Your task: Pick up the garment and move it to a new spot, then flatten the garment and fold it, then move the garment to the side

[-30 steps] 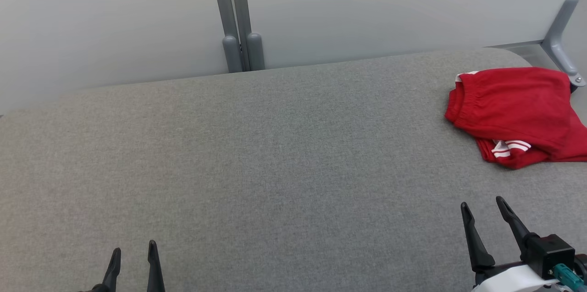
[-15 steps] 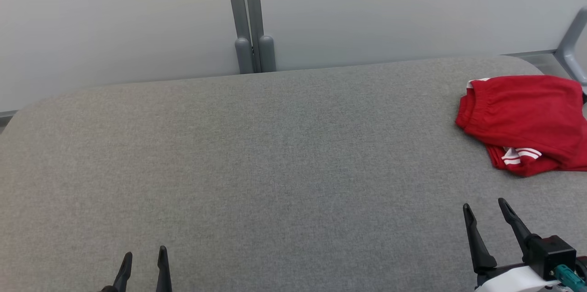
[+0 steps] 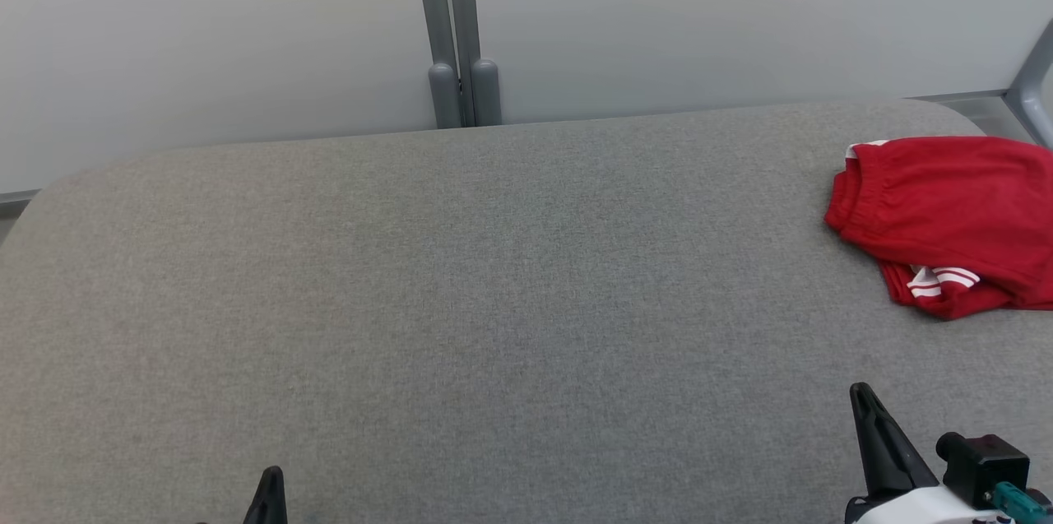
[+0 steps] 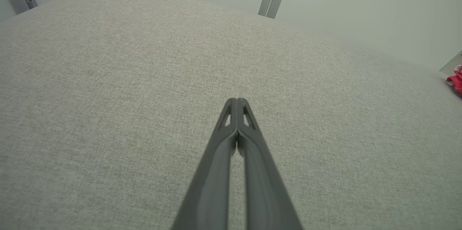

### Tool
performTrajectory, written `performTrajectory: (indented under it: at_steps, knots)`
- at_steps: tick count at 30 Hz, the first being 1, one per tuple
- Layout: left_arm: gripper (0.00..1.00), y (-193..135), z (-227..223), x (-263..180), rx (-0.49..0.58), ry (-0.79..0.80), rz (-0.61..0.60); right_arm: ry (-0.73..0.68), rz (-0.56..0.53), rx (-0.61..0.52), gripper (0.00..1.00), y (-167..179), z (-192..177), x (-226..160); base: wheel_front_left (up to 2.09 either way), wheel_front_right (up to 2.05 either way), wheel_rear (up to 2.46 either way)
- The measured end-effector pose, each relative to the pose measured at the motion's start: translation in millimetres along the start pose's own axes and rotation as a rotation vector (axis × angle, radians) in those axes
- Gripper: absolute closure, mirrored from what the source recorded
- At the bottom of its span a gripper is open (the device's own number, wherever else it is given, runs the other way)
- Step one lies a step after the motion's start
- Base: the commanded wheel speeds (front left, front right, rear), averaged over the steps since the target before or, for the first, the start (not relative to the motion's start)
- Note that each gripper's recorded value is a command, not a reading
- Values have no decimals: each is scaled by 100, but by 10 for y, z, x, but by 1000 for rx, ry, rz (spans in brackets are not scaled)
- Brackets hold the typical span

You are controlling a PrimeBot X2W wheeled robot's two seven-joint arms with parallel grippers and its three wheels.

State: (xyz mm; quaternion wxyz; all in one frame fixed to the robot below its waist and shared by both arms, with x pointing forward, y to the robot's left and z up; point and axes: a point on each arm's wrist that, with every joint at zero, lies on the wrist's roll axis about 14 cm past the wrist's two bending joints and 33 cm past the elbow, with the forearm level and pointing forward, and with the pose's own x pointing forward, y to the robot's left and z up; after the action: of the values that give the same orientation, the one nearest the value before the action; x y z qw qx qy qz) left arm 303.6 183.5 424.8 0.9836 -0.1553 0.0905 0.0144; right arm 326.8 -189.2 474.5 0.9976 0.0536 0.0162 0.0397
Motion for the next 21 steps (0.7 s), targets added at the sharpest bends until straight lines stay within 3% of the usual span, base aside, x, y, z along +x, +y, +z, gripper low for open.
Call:
performTrajectory:
  at_steps: [21]
  knots:
    - [100,60,185,178,-340,-26,46,-1,-86,388,100,-121,38,132,0,0,0]
